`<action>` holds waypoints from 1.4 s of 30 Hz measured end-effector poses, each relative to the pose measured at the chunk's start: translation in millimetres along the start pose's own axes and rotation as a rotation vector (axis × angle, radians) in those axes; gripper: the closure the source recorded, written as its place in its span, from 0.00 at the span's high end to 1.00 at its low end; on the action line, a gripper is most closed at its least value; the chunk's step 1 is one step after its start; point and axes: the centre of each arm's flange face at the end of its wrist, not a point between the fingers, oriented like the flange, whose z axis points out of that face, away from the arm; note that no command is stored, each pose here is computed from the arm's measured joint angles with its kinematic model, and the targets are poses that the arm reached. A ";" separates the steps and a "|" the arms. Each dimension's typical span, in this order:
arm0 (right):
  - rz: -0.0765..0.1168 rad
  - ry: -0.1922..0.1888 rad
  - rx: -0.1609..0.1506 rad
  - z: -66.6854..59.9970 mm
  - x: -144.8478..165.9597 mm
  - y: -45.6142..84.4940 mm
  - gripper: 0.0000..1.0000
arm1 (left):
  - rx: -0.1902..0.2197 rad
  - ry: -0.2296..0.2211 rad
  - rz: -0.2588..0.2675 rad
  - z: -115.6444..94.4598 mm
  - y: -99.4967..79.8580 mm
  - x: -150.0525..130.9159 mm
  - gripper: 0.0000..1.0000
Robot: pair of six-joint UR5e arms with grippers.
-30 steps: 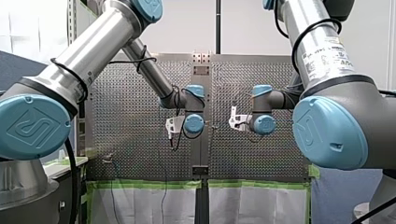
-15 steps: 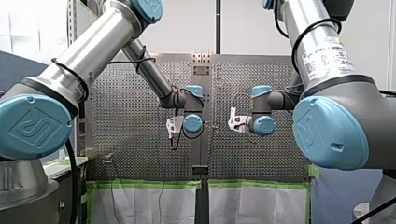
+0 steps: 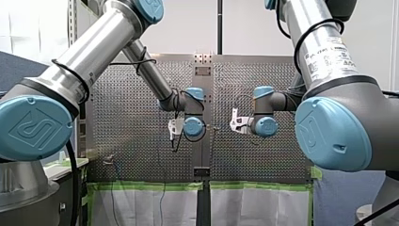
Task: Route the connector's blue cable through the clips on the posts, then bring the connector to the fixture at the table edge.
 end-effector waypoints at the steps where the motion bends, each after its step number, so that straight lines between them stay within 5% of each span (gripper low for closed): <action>1: 0.000 -0.001 0.000 -0.3 -0.3 0.1 0.00 | 0.001 -0.001 0.000 -1.6 0.0 1.3 0.00; 17: 0.003 0.037 -0.050 -10.2 -21.2 16.5 0.00 | 0.031 -0.002 -0.009 -10.8 -7.5 21.9 0.00; 29: 0.006 0.035 -0.068 9.3 -53.3 33.7 0.00 | 0.043 0.011 -0.009 -3.9 -6.7 40.2 0.00; 42: 0.004 0.033 -0.097 27.3 -44.7 56.8 0.00 | 0.062 0.030 -0.010 9.9 -18.3 66.8 0.00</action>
